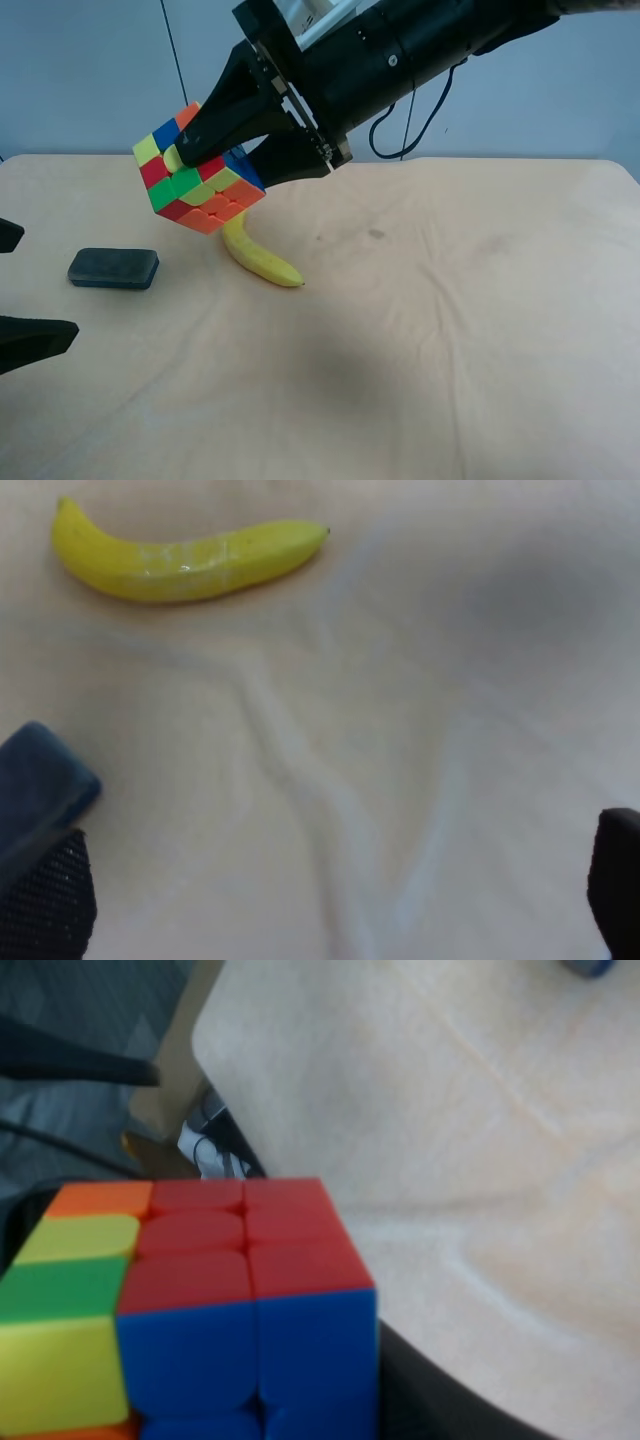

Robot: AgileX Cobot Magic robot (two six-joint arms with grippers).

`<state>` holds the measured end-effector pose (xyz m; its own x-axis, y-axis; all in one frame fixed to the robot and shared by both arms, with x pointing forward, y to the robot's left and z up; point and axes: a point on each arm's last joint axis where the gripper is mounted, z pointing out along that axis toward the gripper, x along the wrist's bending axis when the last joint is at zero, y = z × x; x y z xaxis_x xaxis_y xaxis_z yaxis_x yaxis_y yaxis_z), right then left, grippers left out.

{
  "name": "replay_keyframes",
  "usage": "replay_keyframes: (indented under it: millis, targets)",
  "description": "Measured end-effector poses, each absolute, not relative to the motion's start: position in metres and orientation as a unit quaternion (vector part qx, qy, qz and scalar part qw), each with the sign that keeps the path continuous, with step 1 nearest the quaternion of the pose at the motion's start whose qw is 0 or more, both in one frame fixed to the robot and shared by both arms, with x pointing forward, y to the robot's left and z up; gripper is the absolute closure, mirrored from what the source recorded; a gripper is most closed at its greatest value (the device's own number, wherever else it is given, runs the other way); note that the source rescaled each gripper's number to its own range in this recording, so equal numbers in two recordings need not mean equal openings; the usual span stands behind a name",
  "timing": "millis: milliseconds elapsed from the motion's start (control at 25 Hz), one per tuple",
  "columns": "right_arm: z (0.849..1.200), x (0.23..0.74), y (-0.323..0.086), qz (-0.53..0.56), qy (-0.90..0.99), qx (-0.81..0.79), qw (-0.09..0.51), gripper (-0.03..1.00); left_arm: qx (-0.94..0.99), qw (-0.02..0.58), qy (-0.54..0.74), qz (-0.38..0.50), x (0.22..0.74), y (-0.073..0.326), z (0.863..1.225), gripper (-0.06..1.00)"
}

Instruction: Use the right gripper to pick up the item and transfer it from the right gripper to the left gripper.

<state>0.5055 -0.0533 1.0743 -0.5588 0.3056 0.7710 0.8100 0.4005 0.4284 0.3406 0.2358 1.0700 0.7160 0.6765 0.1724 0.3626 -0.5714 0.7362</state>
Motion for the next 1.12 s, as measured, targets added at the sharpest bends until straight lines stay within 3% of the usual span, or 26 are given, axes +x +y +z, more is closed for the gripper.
replay_keyframes:
  millis: [600, 1120]
  targets:
    - [1.059, 0.513, -0.050, -0.398, -0.771, -0.387, 0.313, 0.97, 0.887, 0.336, 0.228, 0.218, 0.384, 0.188, 1.089, -0.06]
    - [1.048, 0.510, -0.038, -0.380, -0.775, -0.393, 0.318, 0.97, 0.888, 0.339, 0.213, 0.226, 0.405, 0.172, 1.096, -0.06]
